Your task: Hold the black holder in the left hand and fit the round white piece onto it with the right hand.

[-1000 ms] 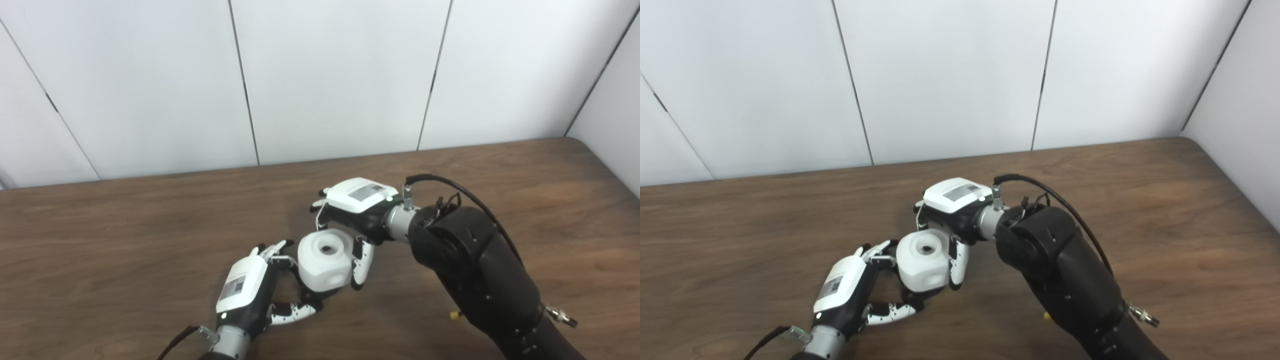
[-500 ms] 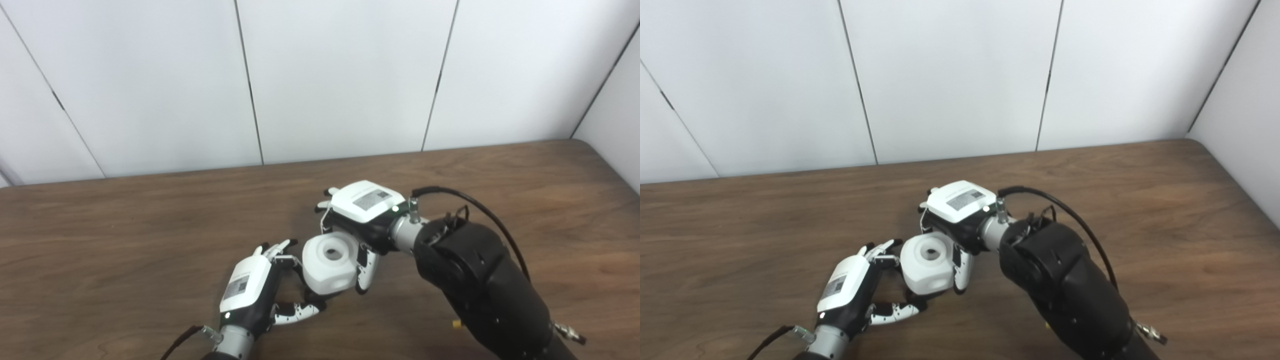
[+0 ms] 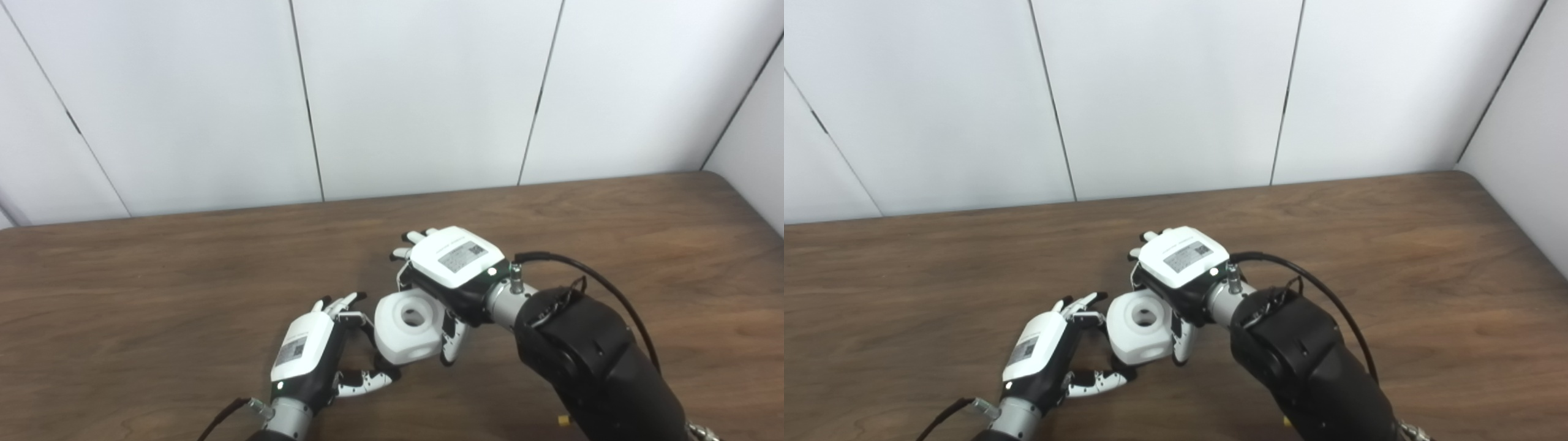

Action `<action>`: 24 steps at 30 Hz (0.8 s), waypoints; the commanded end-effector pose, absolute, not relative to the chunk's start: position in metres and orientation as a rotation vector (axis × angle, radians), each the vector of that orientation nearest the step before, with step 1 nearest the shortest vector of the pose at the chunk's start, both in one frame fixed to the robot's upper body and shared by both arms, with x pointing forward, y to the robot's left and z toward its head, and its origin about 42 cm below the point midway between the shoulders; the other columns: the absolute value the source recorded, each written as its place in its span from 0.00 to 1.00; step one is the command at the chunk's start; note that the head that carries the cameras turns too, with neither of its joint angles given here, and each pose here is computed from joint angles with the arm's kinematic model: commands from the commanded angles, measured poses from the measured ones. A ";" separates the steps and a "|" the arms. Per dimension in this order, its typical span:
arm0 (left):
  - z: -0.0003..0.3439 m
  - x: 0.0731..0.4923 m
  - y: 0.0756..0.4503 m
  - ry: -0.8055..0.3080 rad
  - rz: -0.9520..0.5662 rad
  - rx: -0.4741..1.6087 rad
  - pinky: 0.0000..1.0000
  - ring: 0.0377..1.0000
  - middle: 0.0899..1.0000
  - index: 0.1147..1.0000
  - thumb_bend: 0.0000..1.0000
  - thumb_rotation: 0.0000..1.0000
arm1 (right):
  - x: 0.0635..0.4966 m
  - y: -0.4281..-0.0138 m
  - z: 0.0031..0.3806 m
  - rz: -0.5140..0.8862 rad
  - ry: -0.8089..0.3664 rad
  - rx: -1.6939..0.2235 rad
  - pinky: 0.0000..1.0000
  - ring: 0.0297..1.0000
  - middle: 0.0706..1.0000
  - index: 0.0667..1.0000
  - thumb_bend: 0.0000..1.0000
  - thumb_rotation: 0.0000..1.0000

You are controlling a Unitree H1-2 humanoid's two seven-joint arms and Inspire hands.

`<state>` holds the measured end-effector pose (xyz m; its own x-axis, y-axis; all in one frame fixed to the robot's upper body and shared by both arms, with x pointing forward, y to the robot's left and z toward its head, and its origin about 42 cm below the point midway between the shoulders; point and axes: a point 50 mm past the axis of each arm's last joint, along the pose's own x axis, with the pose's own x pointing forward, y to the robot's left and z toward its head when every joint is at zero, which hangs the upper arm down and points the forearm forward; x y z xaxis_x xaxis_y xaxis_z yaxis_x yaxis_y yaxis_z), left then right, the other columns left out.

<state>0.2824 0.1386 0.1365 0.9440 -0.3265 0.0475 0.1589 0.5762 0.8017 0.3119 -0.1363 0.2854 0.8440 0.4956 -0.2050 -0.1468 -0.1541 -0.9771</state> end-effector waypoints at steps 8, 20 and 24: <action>0.146 0.289 0.131 -0.264 -0.284 0.897 1.00 0.91 0.91 0.41 0.51 0.05 | 0.309 -0.138 0.279 0.599 -0.262 -1.665 0.98 0.98 0.90 0.45 0.51 0.14; 0.146 0.289 0.130 -0.263 -0.286 0.899 1.00 0.91 0.91 0.41 0.51 0.05 | 0.310 -0.141 0.279 0.567 -0.266 -1.610 0.91 0.98 0.91 0.66 0.79 0.45; 0.146 0.289 0.131 -0.265 -0.286 0.901 1.00 0.91 0.90 0.41 0.51 0.05 | 0.311 -0.141 0.279 0.566 -0.261 -1.603 0.91 0.99 0.92 0.69 0.84 0.49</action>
<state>0.2825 0.1384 0.1354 0.9438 -0.3271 0.0477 0.1600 0.5783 0.8000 0.3115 -0.1430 0.2783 0.8595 0.4722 -0.1955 -0.1634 -0.1087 -0.9806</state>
